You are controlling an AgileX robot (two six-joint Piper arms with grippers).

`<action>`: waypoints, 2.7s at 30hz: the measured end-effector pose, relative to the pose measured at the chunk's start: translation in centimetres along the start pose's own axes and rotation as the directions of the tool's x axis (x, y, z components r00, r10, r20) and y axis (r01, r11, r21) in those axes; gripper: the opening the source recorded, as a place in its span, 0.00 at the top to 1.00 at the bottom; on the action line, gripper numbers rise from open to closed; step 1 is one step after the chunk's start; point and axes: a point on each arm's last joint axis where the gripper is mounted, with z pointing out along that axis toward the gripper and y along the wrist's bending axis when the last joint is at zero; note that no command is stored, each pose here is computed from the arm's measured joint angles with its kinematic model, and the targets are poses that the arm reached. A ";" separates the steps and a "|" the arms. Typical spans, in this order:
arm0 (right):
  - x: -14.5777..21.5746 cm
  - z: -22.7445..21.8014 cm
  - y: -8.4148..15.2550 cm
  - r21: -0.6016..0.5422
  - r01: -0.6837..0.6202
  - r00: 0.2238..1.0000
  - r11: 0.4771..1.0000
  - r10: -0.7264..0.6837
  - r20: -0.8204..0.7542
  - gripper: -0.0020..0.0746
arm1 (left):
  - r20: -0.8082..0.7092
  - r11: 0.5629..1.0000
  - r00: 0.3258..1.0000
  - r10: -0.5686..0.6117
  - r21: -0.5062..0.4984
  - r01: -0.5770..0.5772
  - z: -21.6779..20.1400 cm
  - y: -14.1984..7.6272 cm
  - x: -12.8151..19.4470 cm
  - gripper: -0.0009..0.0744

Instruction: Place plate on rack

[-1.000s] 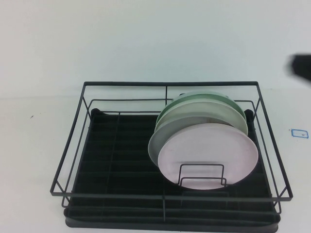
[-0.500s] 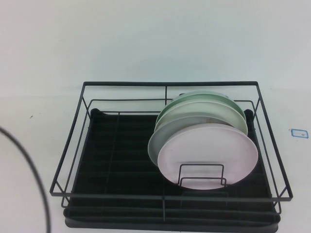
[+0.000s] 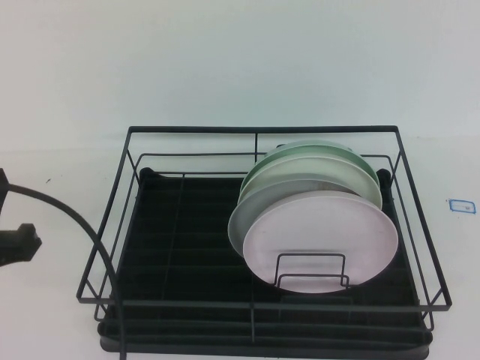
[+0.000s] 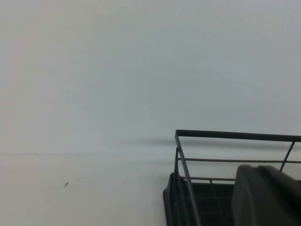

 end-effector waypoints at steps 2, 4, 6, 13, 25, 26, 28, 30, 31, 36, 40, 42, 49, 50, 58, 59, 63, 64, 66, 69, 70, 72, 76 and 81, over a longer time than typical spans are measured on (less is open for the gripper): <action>0.0 0.0 0.0 0.000 -0.013 1.000 1.000 0.013 0.000 0.98 | -0.001 1.000 1.000 0.000 -0.008 0.000 0.0 0.1 0.0 0.99; 0.0 0.0 0.0 -0.001 -0.017 1.000 1.000 0.017 0.001 0.98 | -0.002 1.000 1.000 0.000 -0.012 0.000 0.0 0.1 0.0 0.99; 0.0 0.0 0.0 -0.001 -0.021 1.000 1.000 0.021 0.001 0.98 | -0.002 1.000 1.000 0.000 -0.013 0.000 0.0 0.1 0.0 0.99; 0.1 0.0 0.0 -0.001 -0.022 1.000 1.000 0.022 -0.001 0.98 | 0.123 0.972 0.968 -0.220 -0.060 0.229 -2.9 1.7 0.2 0.99; 0.3 0.0 0.1 -0.009 -0.024 1.000 1.000 0.024 -0.014 0.98 | 0.530 0.883 0.746 -0.403 0.011 0.470 -11.3 2.5 3.9 0.99; 0.3 0.0 0.1 -0.009 -0.026 1.000 1.000 0.025 -0.014 0.98 | 0.519 0.865 0.736 -0.435 0.015 0.501 -11.0 2.6 4.5 0.99; 0.3 0.0 0.1 -0.013 -0.026 1.000 1.000 0.025 -0.019 0.98 | 0.478 0.840 0.734 -0.482 0.013 0.543 -10.1 2.8 6.0 0.99; 0.3 0.0 0.2 -0.015 -0.026 0.999 1.000 0.025 -0.021 0.98 | 0.424 0.823 0.742 -0.519 0.015 0.567 -9.3 2.9 7.7 0.99; 0.3 0.0 0.2 -0.016 -0.026 0.999 1.000 0.025 -0.022 0.98 | 0.396 0.822 0.752 -0.526 0.012 0.569 -8.9 2.9 8.6 0.99; 0.4 0.0 0.2 -0.021 -0.026 0.999 0.999 0.025 -0.029 0.98 | 0.348 0.937 0.873 -0.341 0.044 0.348 -8.5 1.8 9.5 0.99; 0.4 0.0 0.2 -0.023 -0.028 0.999 0.999 0.027 -0.032 0.98 | 0.465 0.992 0.877 -0.123 0.026 0.126 -9.0 1.4 8.5 0.99; 0.4 0.0 0.2 -0.023 -0.028 0.999 0.999 0.027 -0.032 0.98 | 0.517 0.995 0.853 -0.065 -0.032 0.095 -9.2 1.7 8.1 0.99; 0.4 0.0 0.3 -0.024 -0.028 0.999 0.999 0.027 -0.032 0.98 | 0.256 0.963 0.967 0.009 -0.264 0.061 -8.3 3.6 11.3 0.99; 0.4 0.0 0.3 -0.024 -0.028 0.999 0.999 0.027 -0.032 0.98 | 0.214 0.962 0.977 0.015 -0.270 0.044 -8.1 3.7 11.9 0.99; 0.4 0.0 0.3 -0.025 -0.028 0.999 0.999 0.027 -0.034 0.98 | -0.023 0.959 0.997 -0.071 -0.276 0.061 -7.9 3.7 14.2 0.99; 0.5 0.0 0.3 -0.026 -0.028 0.999 0.999 0.027 -0.035 0.98 | -0.040 0.958 0.995 -0.088 -0.277 0.074 -7.9 3.7 14.3 0.99; 0.5 0.0 0.3 -0.026 -0.028 0.999 0.999 0.027 -0.035 0.98 | -0.079 0.954 0.988 -0.131 -0.280 0.104 -7.9 3.6 14.8 0.99; 0.5 0.0 0.3 -0.027 -0.028 0.999 0.999 0.027 -0.036 0.98 | -0.092 0.957 0.987 -0.132 -0.273 0.102 -7.9 3.6 14.9 0.99; 0.5 0.0 0.3 -0.028 -0.028 0.999 0.999 0.027 -0.037 0.98 | -0.091 0.960 0.988 -0.126 -0.262 0.098 -7.9 3.5 14.9 0.99; 0.5 0.0 0.3 -0.028 -0.028 0.999 0.999 0.027 -0.037 0.98 | -0.093 0.962 0.988 -0.124 -0.254 0.097 -7.9 3.5 14.9 0.99; 0.5 0.0 0.3 -0.028 -0.028 0.999 0.999 0.027 -0.037 0.98 | -0.093 0.963 0.988 -0.124 -0.252 0.097 -7.9 3.5 14.9 0.99; 0.5 0.0 0.3 -0.028 -0.028 0.999 0.999 0.027 -0.037 0.98 | -0.094 0.963 0.988 -0.123 -0.250 0.096 -7.9 3.5 14.9 0.99; 0.5 0.0 0.3 -0.030 -0.028 0.999 0.999 0.027 -0.040 0.98 | -0.094 0.963 0.988 -0.123 -0.250 0.096 -7.9 3.5 14.9 0.99; 0.5 0.0 0.3 -0.030 -0.028 0.999 0.999 0.027 -0.040 0.98 | -0.093 0.963 0.988 -0.125 -0.250 0.098 -7.9 3.5 14.9 0.99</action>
